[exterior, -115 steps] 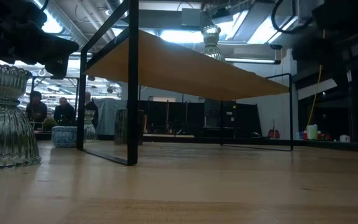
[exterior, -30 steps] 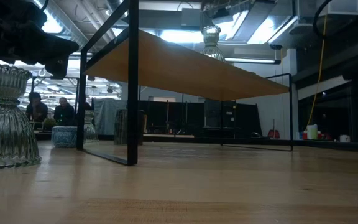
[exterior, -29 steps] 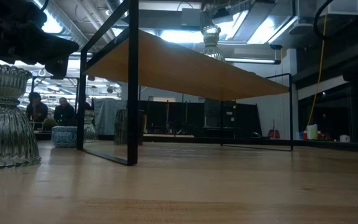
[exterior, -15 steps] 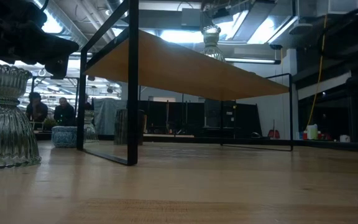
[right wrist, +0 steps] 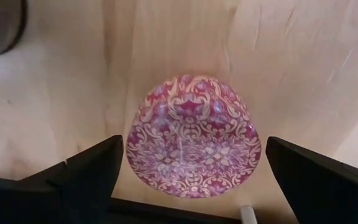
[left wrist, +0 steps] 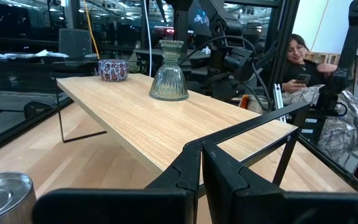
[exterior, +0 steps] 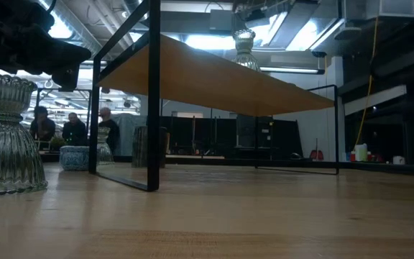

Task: Pick & Place candle stick holders
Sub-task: Put the pink patterned scented candle on the shelf

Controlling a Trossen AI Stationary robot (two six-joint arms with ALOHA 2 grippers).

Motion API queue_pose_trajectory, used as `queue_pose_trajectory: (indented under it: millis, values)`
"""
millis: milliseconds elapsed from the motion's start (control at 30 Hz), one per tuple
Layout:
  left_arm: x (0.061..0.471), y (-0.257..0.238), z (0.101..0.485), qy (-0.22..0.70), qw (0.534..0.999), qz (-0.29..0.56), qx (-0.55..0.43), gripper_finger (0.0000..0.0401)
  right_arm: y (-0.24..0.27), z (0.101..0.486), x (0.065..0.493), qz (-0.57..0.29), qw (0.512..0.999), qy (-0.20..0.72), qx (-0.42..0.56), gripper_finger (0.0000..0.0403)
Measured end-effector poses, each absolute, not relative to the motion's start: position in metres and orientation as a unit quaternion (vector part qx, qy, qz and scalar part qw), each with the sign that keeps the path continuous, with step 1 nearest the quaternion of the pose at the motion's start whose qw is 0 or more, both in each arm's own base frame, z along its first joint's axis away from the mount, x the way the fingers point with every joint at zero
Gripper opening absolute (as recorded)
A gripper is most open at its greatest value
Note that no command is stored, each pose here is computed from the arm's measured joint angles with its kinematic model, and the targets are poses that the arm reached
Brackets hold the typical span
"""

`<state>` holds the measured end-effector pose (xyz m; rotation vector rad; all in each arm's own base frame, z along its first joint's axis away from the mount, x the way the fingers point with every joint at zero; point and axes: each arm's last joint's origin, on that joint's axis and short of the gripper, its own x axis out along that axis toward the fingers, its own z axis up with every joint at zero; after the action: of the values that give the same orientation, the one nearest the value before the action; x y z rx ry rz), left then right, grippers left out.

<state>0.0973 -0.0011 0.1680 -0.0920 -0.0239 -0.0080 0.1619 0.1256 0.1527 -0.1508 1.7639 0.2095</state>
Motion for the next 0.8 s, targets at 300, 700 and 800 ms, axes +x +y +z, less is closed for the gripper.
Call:
queue_pose_trajectory:
  millis: [300, 700, 800]
  values:
    - [0.0973, -0.0011, 0.1681, -0.012, 0.999, -0.004, -0.046, 0.0011, 0.1258, 0.1515, 0.1639, 0.075, 0.644, 0.759, -0.065, 0.0397]
    - [0.0973, -0.0011, 0.1681, -0.012, 0.999, -0.004, -0.046, 0.0012, 0.1262, 0.1513, 0.1653, 0.063, 0.653, 0.753, -0.06, 0.0371]
    - [0.0973, -0.0011, 0.1681, -0.012, 0.999, -0.004, -0.046, 0.0012, 0.126, 0.1513, 0.1651, 0.062, 0.652, 0.754, -0.06, 0.0356]
